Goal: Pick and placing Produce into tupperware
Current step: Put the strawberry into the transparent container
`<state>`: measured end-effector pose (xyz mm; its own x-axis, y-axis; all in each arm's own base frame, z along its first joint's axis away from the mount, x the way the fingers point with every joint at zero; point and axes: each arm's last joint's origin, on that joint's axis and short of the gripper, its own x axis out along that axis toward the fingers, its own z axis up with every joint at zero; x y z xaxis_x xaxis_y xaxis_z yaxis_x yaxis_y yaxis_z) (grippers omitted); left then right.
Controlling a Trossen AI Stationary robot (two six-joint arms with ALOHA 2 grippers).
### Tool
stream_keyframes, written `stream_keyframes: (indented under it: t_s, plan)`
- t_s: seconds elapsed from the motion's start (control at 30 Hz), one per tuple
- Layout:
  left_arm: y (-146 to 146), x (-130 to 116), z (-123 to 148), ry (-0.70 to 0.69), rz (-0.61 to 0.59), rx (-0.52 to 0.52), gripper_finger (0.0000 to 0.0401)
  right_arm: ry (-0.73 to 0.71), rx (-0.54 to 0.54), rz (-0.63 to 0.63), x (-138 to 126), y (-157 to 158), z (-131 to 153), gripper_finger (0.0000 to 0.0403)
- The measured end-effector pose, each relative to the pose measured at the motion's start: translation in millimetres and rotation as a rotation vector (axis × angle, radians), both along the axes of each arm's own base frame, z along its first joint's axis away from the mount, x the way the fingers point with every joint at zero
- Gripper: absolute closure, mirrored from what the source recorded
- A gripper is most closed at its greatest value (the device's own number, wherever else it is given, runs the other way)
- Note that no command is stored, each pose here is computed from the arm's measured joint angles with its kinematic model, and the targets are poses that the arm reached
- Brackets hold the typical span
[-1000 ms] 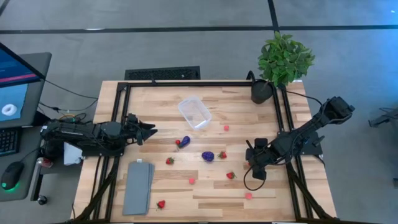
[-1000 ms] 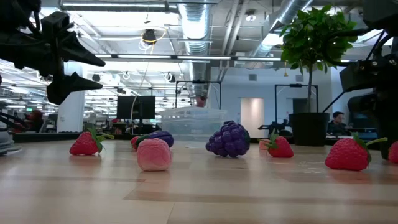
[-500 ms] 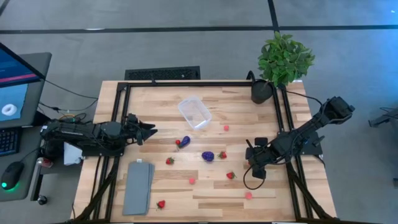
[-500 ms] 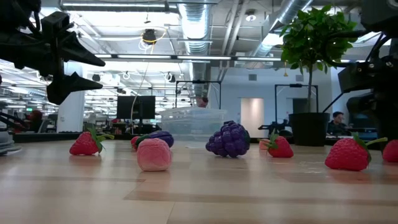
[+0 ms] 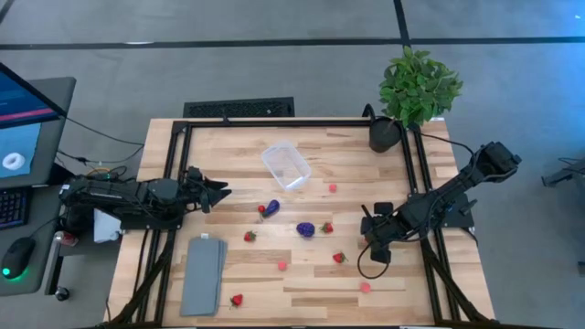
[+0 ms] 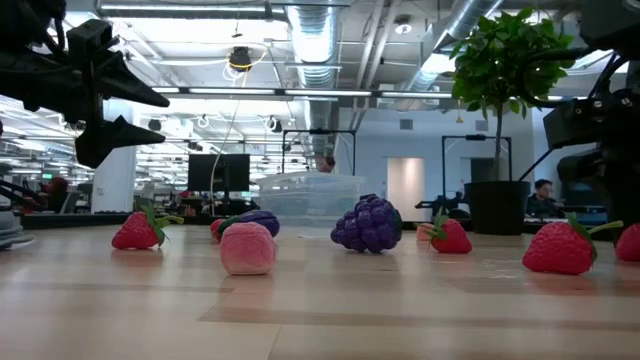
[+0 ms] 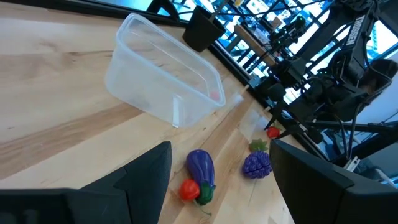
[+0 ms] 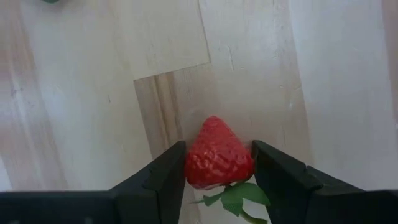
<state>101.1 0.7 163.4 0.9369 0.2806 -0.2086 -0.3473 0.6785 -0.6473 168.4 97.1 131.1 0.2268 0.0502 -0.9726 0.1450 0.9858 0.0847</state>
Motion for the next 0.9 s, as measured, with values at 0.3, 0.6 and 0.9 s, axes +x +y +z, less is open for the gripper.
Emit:
stream_keyframes:
  t_s: [0.3, 0.6, 0.9]
  plan:
    - [0.0, 0.0, 0.0, 0.0, 0.001, 0.001, 0.014, 0.002, -0.002, 0.0, -0.2, -0.2, -0.1, 0.0221]
    - [0.1, 0.0, 0.0, 0.0, 0.003, 0.001, 0.014, 0.002, -0.002, 0.0, -0.2, -0.1, 0.0, 0.0215]
    - [0.1, 0.0, 0.0, -0.001, 0.004, 0.001, 0.014, 0.002, -0.002, 0.0, -0.2, -0.1, 0.1, 0.0227]
